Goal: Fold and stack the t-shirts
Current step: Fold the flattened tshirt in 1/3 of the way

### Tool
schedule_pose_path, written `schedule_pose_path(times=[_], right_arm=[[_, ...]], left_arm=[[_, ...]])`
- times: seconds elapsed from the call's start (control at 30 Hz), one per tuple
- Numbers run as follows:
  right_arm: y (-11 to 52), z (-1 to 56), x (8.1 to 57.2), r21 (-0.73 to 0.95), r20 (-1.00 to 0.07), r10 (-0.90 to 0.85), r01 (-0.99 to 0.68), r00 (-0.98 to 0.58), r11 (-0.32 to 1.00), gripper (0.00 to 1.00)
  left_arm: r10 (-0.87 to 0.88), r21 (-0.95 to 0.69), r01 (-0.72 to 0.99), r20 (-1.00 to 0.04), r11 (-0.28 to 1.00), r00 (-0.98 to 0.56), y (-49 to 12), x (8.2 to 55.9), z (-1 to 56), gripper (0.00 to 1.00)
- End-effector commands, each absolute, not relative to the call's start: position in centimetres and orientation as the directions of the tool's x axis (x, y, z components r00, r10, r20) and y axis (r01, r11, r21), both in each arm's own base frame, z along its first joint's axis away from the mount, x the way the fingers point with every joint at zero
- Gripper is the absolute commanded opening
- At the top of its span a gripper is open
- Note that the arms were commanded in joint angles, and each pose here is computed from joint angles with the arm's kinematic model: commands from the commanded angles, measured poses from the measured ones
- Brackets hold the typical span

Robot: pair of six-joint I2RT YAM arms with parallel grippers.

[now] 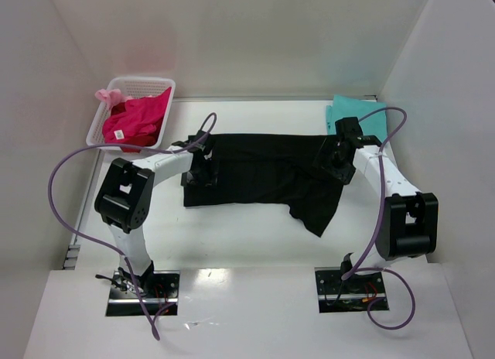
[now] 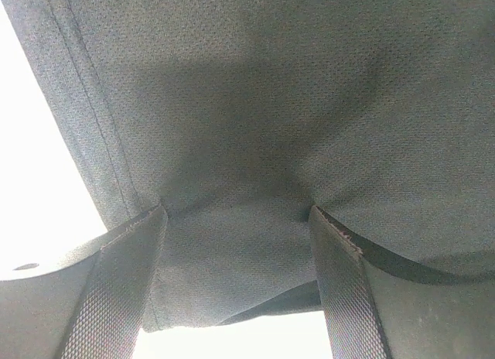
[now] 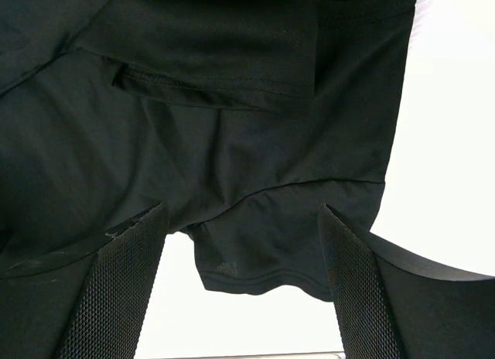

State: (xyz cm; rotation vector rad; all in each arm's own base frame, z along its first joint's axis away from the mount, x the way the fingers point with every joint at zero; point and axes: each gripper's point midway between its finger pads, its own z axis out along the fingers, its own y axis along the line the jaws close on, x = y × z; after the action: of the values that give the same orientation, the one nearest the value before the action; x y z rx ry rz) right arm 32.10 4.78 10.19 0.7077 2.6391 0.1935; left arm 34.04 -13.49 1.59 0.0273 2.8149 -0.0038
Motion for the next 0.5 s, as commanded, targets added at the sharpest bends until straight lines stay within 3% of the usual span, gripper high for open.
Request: schedule_pose_path(times=[0.0,0.47], right_arm=[[5.1,11.6,33.2,0.266,-0.402,0.496,0.420,-0.770,0.868,0.85],[5.1,11.6,33.2,0.266,-0.403,0.496,0.420,-0.770,0.868,0.86]], left_arm=[[0.008,0.096,-0.016,-0.241,0.995,-0.970,-11.0,32.3,0.4,0.82],[-0.080,0.123,-0.109,-0.223,0.986,-0.972,-7.5,31.5,0.0,0.82]])
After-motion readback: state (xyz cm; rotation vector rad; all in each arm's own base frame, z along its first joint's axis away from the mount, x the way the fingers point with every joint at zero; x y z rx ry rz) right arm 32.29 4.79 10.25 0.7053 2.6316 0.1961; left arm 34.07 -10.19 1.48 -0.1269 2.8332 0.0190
